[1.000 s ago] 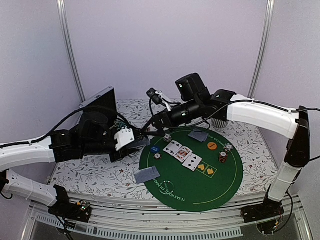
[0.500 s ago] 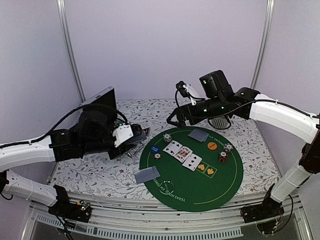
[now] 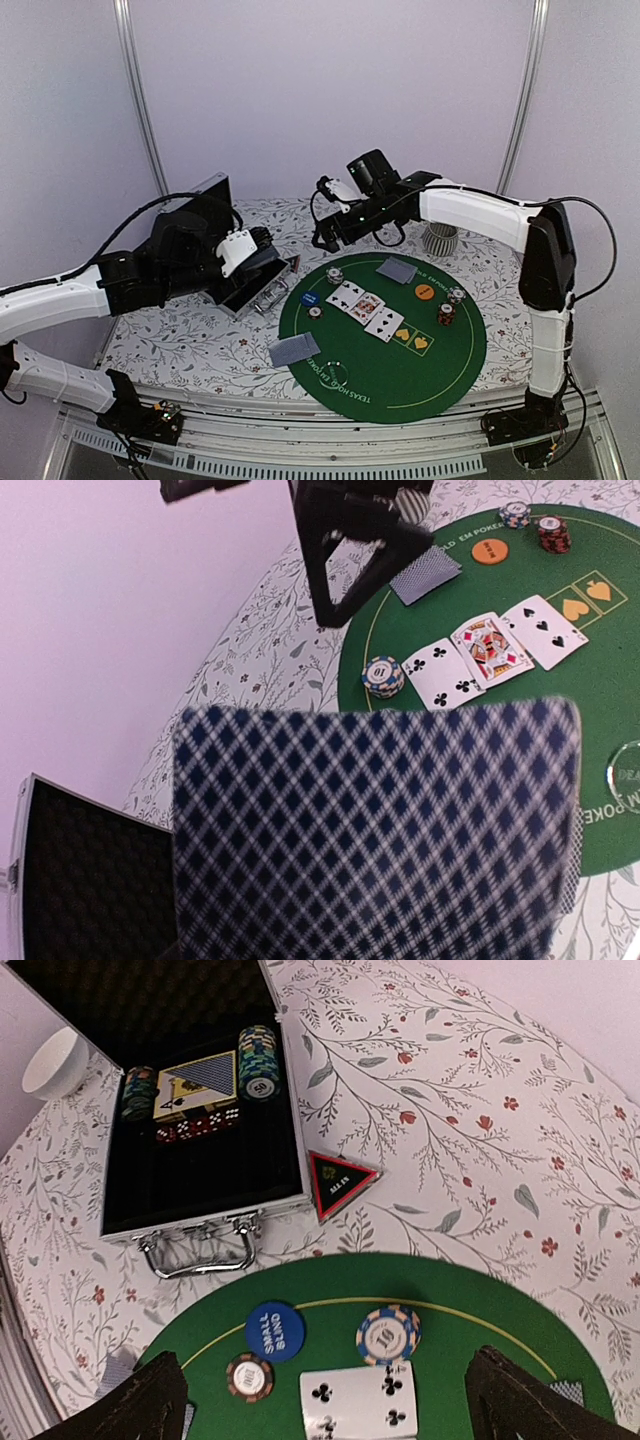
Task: Distribute texas hold em gaming equipment
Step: Move the all-in button to the center of the board.
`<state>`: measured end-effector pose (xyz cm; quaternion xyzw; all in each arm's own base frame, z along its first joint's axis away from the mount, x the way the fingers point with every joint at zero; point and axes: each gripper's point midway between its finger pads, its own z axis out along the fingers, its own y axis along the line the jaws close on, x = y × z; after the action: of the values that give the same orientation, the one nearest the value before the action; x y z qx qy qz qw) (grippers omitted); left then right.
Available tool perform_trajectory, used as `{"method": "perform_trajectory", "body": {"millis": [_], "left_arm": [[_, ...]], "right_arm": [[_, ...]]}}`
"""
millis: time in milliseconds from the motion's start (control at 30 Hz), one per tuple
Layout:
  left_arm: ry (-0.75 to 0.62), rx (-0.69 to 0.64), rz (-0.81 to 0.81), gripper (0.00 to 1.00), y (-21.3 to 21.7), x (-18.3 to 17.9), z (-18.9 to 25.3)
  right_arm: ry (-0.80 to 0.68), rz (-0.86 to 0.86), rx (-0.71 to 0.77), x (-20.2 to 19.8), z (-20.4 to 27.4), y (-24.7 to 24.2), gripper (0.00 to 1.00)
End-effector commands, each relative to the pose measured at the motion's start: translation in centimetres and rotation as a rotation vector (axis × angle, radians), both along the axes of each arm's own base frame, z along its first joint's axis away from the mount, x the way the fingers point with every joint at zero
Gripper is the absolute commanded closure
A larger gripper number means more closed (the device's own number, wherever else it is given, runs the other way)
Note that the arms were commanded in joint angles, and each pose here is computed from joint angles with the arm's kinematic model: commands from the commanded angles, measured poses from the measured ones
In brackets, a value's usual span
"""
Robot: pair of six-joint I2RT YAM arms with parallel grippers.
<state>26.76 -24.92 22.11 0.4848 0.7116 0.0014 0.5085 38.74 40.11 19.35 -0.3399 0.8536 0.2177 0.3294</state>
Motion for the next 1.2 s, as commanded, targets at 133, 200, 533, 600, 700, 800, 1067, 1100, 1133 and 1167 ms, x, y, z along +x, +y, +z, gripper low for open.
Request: {"method": "perform_trajectory", "body": {"millis": [133, 200, 533, 600, 700, 800, 1067, 1100, 1133, 1167], "left_arm": [[-0.033, -0.065, 0.033, 0.58, 0.3, 1.1, 2.1], [-0.031, -0.066, 0.031, 0.58, 0.3, 1.1, 2.1], [-0.023, -0.067, 0.019, 0.58, 0.2, 1.0, 1.9], [-0.024, -0.066, 0.018, 0.58, 0.2, 1.0, 1.9], [-0.024, -0.067, 0.016, 0.58, 0.2, 0.9, 1.9], [-0.023, -0.07, 0.011, 0.58, 0.1, 0.9, 1.9], [-0.022, -0.075, 0.008, 0.58, 0.1, 0.9, 2.1], [-0.022, -0.076, 0.005, 0.58, 0.0, 0.8, 2.1], [-0.022, -0.076, 0.005, 0.58, 0.0, 0.8, 2.1], [-0.021, -0.077, 0.003, 0.58, 0.0, 0.8, 2.1]], "right_arm": [[-0.01, 0.287, -0.053, 3.9, -8.7, 5.8, 0.01], [-0.032, 0.348, -0.065, 4.3, -10.4, 6.6, 0.01], [-0.083, 0.371, 0.052, 7.7, -13.3, 9.0, 0.01], [-0.073, 0.357, 0.13, 8.1, -12.0, 9.6, 0.03], [-0.073, 0.351, 0.222, 8.4, -9.7, 10.2, 0.07], [-0.059, 0.318, 0.326, 9.3, -7.7, 10.4, 0.2], [0.234, 0.054, 0.566, 11.5, -11.3, 11.2, 0.88], [0.256, 0.035, 0.577, 11.6, -11.8, 11.3, 0.91], [0.288, 0.012, 0.589, 11.6, -12.3, 11.5, 0.94], [0.299, -0.002, 0.59, 11.6, -12.8, 11.7, 0.95]]}}
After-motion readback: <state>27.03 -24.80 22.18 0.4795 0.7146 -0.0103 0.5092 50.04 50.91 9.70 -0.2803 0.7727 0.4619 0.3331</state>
